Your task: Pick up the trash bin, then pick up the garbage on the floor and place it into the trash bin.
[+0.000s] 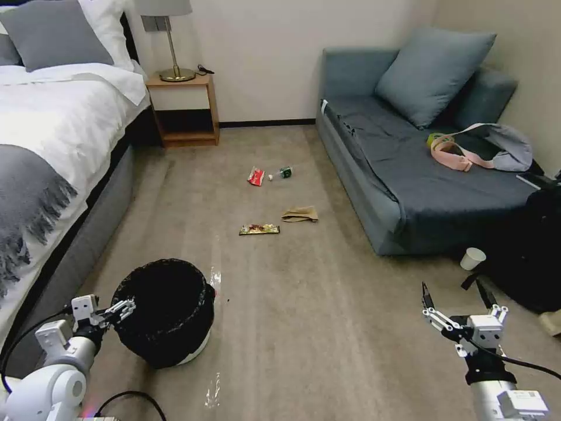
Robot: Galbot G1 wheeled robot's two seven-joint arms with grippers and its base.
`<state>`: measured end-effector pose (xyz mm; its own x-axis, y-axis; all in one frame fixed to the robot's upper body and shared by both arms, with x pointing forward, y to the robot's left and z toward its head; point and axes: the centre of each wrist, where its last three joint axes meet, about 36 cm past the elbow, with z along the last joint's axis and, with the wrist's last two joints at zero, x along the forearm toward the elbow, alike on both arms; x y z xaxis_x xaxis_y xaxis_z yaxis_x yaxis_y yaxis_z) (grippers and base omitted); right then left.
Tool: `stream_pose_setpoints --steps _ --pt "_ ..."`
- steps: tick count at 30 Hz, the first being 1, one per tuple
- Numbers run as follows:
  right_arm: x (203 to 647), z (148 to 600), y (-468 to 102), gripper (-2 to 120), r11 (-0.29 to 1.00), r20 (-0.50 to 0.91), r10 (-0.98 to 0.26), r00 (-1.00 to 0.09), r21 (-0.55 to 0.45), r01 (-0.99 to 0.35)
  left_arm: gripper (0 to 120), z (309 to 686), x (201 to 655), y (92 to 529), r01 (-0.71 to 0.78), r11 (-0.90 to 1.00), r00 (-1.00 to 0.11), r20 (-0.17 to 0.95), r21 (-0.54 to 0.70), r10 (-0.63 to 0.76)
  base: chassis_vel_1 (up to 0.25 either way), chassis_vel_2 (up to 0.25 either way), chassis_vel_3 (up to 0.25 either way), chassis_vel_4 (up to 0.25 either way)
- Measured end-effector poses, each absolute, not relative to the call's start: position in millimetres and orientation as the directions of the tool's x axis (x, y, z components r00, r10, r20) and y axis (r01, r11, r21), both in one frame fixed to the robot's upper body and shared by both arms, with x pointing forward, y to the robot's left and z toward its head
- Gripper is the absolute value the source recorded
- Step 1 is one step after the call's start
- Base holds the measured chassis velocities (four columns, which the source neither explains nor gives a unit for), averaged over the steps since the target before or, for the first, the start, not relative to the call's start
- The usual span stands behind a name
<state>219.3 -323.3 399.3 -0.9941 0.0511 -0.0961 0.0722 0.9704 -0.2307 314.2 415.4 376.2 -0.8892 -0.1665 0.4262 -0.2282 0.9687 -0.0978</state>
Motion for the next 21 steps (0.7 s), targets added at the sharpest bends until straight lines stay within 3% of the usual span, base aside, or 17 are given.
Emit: stream_pose_setpoints --steps 21 --pt "214.6 393.8 -324.9 100 0.970 -0.100 0.069 -0.993 -0.227 0.091 20 351.7 311.7 414.2 -0.245 0.962 -0.868 0.469 -0.123 -0.161 0.000 0.000 0.000 0.000"
